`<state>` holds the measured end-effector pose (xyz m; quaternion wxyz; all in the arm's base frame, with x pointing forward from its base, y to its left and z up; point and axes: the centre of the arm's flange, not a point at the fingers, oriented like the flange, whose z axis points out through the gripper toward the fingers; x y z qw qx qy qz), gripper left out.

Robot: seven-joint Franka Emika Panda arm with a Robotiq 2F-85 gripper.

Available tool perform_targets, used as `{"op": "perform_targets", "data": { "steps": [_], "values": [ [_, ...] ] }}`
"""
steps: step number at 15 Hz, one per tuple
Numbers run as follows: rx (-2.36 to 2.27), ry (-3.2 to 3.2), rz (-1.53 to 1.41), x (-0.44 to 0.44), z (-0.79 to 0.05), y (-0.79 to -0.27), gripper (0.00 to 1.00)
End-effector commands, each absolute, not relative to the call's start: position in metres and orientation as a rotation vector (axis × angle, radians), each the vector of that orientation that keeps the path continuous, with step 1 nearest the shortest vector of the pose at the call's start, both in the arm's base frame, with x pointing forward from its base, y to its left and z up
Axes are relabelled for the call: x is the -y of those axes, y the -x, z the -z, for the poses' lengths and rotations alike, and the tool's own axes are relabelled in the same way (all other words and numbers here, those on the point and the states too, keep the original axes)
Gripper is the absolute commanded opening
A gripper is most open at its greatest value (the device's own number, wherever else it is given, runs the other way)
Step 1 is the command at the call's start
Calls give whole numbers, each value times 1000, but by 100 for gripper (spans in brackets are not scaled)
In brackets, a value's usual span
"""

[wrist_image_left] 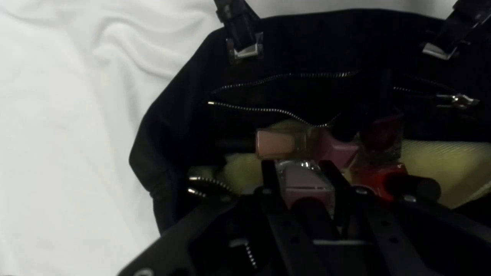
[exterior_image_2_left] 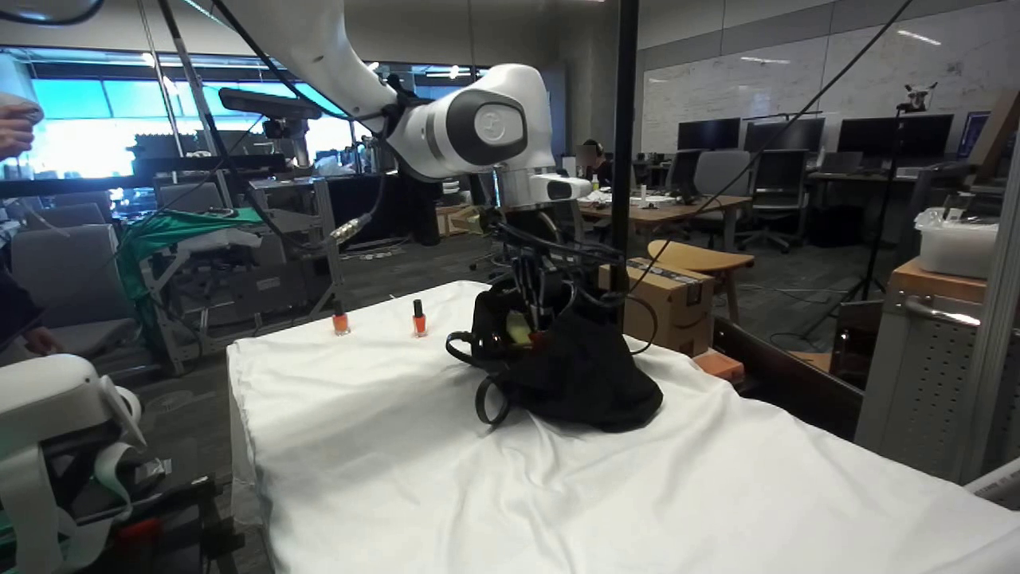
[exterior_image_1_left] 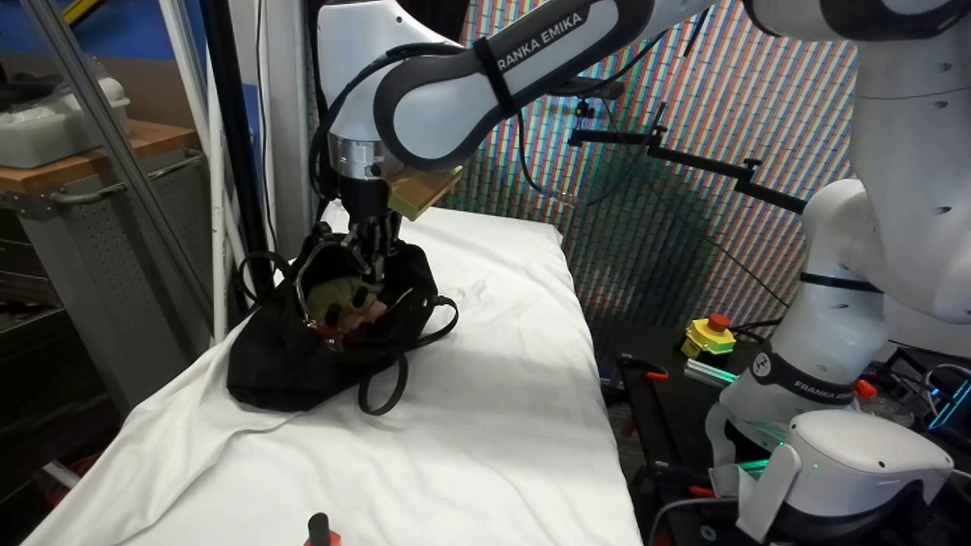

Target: Pick up the nail polish and put them in the bag

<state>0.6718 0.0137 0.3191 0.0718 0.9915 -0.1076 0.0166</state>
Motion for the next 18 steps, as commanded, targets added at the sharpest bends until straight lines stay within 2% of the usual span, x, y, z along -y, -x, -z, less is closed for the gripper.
{"op": "perform_targets", "data": {
  "steps": [1, 2, 7, 18],
  "values": [
    [340, -2959, -50, -3, -319, -707, 45],
    [343, -2960, -47, -2, -317, -709, 66],
    [339, -2958, -21, -6, -320, -707, 98],
    [303, -2978, 138, -49, -324, -638, 100]
  ]
}}
